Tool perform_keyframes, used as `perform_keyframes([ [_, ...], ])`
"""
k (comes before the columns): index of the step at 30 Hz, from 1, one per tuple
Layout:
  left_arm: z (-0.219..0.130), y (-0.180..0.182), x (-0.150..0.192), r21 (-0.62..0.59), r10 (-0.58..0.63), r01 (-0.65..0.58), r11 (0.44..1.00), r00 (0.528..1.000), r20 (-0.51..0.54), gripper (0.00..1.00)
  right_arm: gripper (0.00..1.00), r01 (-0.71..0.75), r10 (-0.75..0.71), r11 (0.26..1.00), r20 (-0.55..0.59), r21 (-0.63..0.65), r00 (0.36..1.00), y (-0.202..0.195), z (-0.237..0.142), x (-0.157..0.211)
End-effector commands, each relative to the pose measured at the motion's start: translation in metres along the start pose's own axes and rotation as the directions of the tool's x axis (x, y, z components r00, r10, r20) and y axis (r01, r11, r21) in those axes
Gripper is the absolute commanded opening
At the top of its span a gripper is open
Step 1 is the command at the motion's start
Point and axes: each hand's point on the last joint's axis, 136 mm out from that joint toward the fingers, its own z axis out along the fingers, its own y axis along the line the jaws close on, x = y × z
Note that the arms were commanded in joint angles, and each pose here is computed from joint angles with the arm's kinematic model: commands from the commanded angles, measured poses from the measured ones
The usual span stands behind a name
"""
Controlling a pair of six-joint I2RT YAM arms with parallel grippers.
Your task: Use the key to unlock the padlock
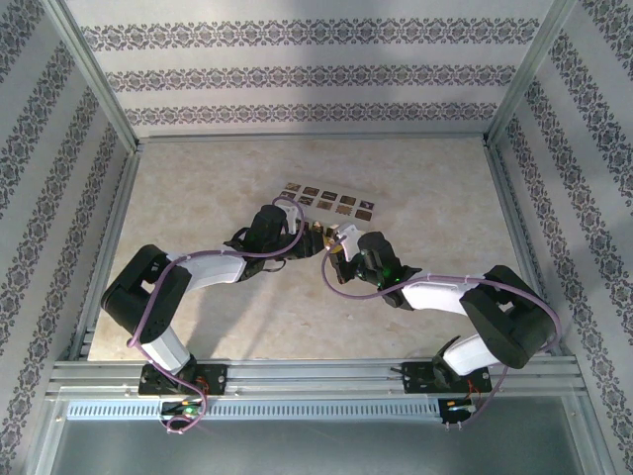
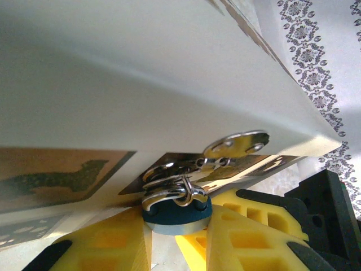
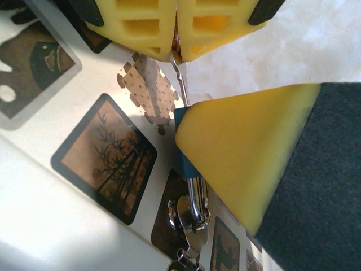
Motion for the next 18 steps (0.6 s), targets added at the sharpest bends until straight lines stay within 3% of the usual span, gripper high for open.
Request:
perform_keyframes([
  [1, -0.002, -0.023, 0.014, 0.094, 0.022, -0.016, 0.995, 0.998, -0.065, 0.26, 0.00, 0.023, -0.015, 0.999, 0.215, -0.034, 0.977, 0.007, -0.003, -0.071],
  [12, 0.000, -0.023, 0.015, 0.093, 0.022, -0.015, 0.996, 0.997, -0.071, 0.26, 0.00, 0.065, -0.065, 0.998, 0.217, 0.006, 0.974, 0.003, -0.003, -0.077],
  [18, 0.001, -0.020, 0.016, 0.084, 0.018, -0.011, 0.996, 0.997, -0.075, 0.26, 0.00, 0.027, -0.011, 0.998, 0.281, -0.054, 0.960, 0.011, -0.011, -0.097],
])
